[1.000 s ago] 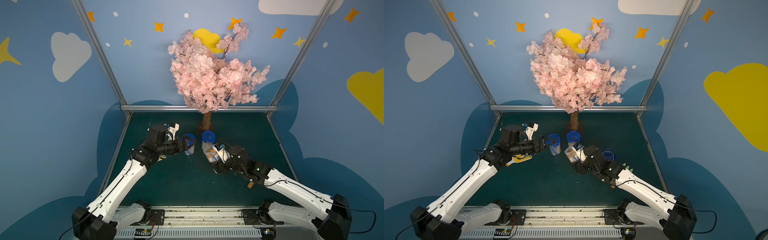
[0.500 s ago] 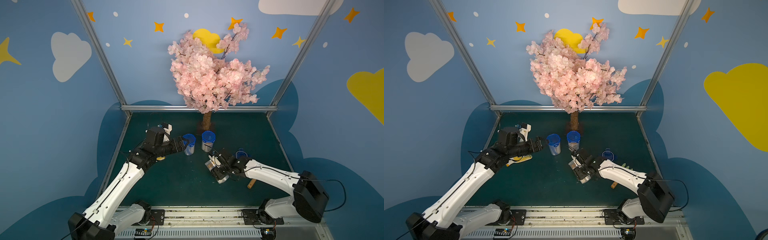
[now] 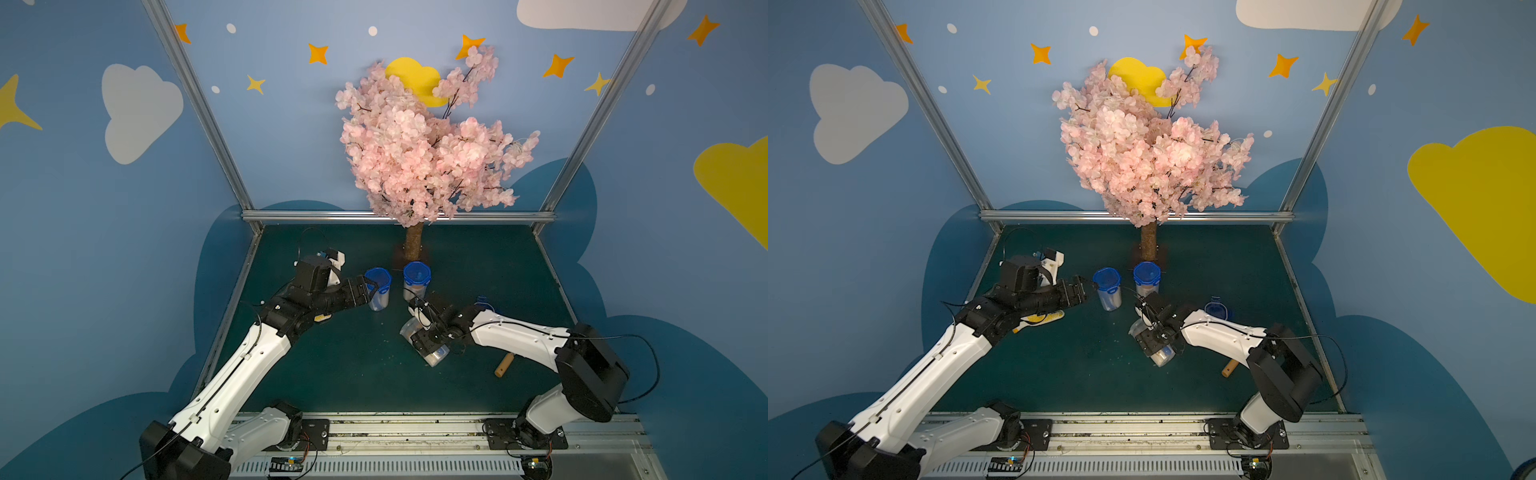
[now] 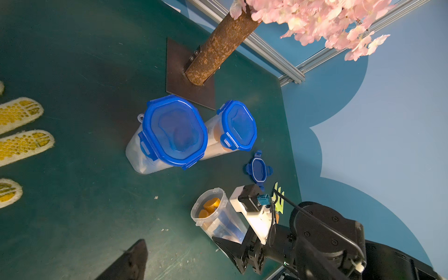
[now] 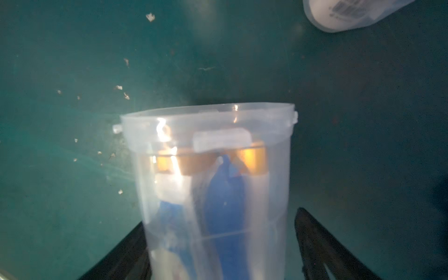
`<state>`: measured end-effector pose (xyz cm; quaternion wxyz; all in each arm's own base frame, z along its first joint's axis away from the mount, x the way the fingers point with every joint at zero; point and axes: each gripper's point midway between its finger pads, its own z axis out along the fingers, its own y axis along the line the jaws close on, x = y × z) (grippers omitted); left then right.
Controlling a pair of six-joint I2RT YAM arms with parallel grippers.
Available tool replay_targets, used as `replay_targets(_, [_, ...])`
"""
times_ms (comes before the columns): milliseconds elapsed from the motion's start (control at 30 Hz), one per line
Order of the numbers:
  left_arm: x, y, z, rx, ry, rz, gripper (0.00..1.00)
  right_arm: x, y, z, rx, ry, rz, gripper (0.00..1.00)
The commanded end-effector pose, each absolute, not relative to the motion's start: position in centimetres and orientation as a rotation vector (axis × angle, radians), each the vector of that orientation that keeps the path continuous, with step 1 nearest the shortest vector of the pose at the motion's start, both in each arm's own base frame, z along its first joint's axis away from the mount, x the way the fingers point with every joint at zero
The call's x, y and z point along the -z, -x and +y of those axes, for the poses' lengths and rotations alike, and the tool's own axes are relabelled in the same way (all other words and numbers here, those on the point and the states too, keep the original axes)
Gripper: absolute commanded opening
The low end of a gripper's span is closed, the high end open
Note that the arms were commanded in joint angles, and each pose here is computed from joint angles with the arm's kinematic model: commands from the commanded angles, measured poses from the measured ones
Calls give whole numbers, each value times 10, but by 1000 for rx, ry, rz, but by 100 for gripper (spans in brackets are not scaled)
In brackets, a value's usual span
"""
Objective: Take out toiletry kits
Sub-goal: 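Pour the toiletry kits out of the container.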
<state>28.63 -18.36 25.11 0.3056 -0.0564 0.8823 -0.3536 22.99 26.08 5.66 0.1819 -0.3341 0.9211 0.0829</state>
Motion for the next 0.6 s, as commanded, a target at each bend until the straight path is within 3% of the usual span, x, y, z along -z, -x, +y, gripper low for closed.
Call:
replay_targets(0, [-252, -284, -186, 960, 129, 2334, 93, -60, -228, 257, -240, 901, 2602, 86])
replay_targets(400, [-249, -289, -187, 962, 145, 2333, 94, -46, -195, 230, -266, 877, 2628, 84])
replay_targets(567, [-246, -290, -191, 984, 146, 2345, 94, -35, -190, 234, -275, 908, 2674, 72])
